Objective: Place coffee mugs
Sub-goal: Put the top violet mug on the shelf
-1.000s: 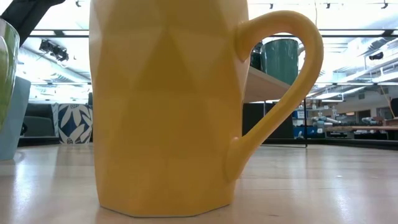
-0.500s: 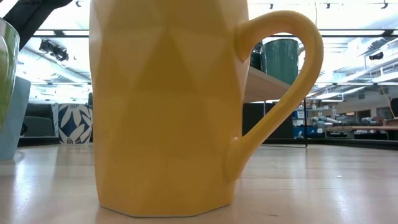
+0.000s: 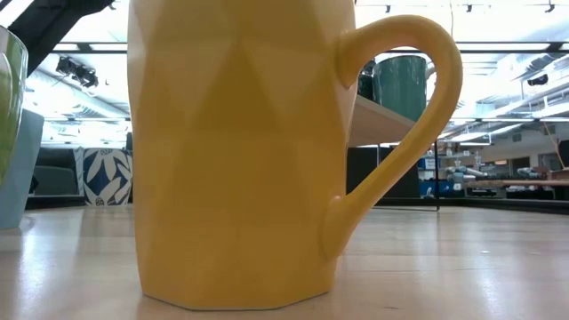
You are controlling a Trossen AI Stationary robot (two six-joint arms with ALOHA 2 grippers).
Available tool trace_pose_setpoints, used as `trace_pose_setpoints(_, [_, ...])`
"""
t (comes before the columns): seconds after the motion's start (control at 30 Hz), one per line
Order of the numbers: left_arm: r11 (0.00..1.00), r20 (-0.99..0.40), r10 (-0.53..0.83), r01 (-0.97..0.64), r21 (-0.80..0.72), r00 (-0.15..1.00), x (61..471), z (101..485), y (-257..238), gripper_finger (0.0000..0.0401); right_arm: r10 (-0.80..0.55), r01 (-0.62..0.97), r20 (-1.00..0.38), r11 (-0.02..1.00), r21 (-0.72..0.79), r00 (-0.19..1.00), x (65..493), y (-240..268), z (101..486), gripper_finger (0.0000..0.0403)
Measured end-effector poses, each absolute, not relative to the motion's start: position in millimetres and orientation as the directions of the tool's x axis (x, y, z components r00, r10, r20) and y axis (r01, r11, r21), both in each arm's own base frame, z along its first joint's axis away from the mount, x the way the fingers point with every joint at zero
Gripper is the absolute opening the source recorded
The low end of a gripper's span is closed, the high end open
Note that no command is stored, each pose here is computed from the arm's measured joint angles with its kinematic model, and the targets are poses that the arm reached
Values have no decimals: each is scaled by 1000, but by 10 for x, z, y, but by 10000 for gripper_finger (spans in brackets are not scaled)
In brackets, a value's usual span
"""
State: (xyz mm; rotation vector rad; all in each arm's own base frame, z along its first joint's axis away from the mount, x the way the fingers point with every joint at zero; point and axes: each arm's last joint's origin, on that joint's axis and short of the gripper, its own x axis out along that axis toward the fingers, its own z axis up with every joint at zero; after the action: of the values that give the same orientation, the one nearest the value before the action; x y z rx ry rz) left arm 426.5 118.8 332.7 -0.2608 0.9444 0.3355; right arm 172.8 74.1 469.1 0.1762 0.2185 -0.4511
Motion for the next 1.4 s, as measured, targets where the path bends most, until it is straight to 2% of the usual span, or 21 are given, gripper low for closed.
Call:
trace_pose_setpoints(0.37, [883,-783,195,-454,-122,591,4300,3367,1263,105,-411,449,-248,886,120,877,1745,751,4687,247])
trace_pose_setpoints(0.77, [876,-728,261,-473,-97,634,4354,3419,1288,105,-411,448,-247,886,121,878,1744,751,4688,247])
trace_pose_setpoints(1.4, [885,-712,309,-466,-29,631,4361,3433,1309,105,-409,447,-244,886,125,879,1745,751,4693,247])
